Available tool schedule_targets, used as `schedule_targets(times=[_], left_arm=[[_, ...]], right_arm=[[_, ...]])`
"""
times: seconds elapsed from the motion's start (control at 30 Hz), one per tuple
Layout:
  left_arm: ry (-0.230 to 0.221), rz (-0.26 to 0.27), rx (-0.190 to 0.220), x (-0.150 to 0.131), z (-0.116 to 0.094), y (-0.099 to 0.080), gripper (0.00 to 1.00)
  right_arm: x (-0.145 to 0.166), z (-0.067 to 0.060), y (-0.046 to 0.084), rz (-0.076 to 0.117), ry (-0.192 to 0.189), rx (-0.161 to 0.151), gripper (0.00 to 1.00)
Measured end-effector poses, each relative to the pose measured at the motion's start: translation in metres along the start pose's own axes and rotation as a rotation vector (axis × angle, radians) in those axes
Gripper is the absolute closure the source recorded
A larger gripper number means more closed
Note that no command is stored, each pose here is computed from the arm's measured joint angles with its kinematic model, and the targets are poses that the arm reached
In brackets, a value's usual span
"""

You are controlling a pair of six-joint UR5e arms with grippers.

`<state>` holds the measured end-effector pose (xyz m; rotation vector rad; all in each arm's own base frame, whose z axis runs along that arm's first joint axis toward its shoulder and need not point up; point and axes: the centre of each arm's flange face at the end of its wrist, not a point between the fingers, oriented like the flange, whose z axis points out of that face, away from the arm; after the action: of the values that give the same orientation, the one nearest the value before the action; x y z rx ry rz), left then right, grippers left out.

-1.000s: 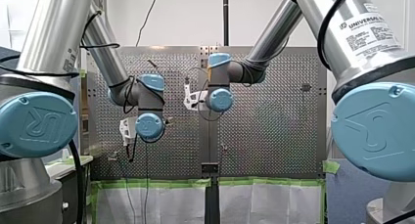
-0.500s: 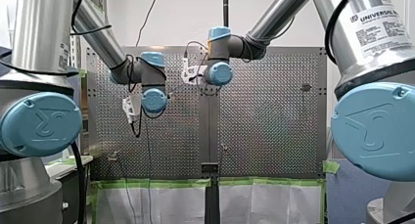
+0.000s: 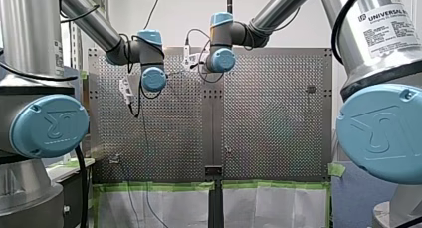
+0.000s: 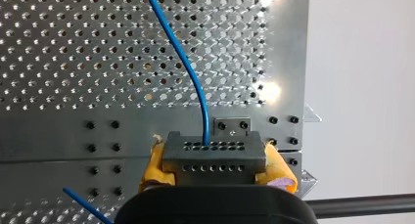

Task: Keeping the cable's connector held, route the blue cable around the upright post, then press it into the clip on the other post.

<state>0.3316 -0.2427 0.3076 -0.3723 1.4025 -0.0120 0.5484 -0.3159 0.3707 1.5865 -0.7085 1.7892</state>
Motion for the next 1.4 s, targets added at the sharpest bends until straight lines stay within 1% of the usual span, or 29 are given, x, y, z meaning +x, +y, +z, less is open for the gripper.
schedule_targets(times=[0.13,0.23,0.37,0.5,0.6,0.67,0.77,1.03,1.27,1.4], left_arm=[[-0.023,-0.007,-0.010,-0.024,0.007,0.000,1.00],[-0.045,-0.011,-0.007,-0.045,0.013,-0.002,1.00],[-0.078,-0.021,0.001,-0.074,0.022,-0.004,1.00],[-0.116,-0.041,0.008,-0.107,0.034,-0.002,1.00],[-0.128,-0.043,0.012,-0.124,0.043,0.000,1.00],[-0.128,-0.038,0.012,-0.130,0.049,0.003,1.00],[-0.122,-0.023,0.012,-0.136,0.061,0.006,1.00],[-0.086,0.031,0.006,-0.144,0.099,0.014,1.00],[-0.113,0.034,0.010,-0.175,0.120,0.022,1.00],[-0.125,0.041,-0.010,-0.186,0.142,0.030,1.00]], right_arm=[[0.009,0.005,0.000,0.007,0.010,0.003,1.00],[0.017,0.009,0.001,0.016,0.025,0.005,1.00],[0.032,0.018,0.002,0.045,0.055,0.019,1.00],[0.048,0.027,0.004,0.065,0.084,0.032,1.00],[0.059,0.034,0.006,0.081,0.106,0.038,1.00],[0.064,0.040,0.008,0.091,0.114,0.045,1.00],[0.066,0.048,0.009,0.102,0.116,0.055,1.00],[0.074,0.070,0.010,0.123,0.123,0.068,1.00],[0.092,0.084,0.008,0.137,0.155,0.080,1.00],[0.097,0.092,0.007,0.139,0.161,0.083,1.00]])
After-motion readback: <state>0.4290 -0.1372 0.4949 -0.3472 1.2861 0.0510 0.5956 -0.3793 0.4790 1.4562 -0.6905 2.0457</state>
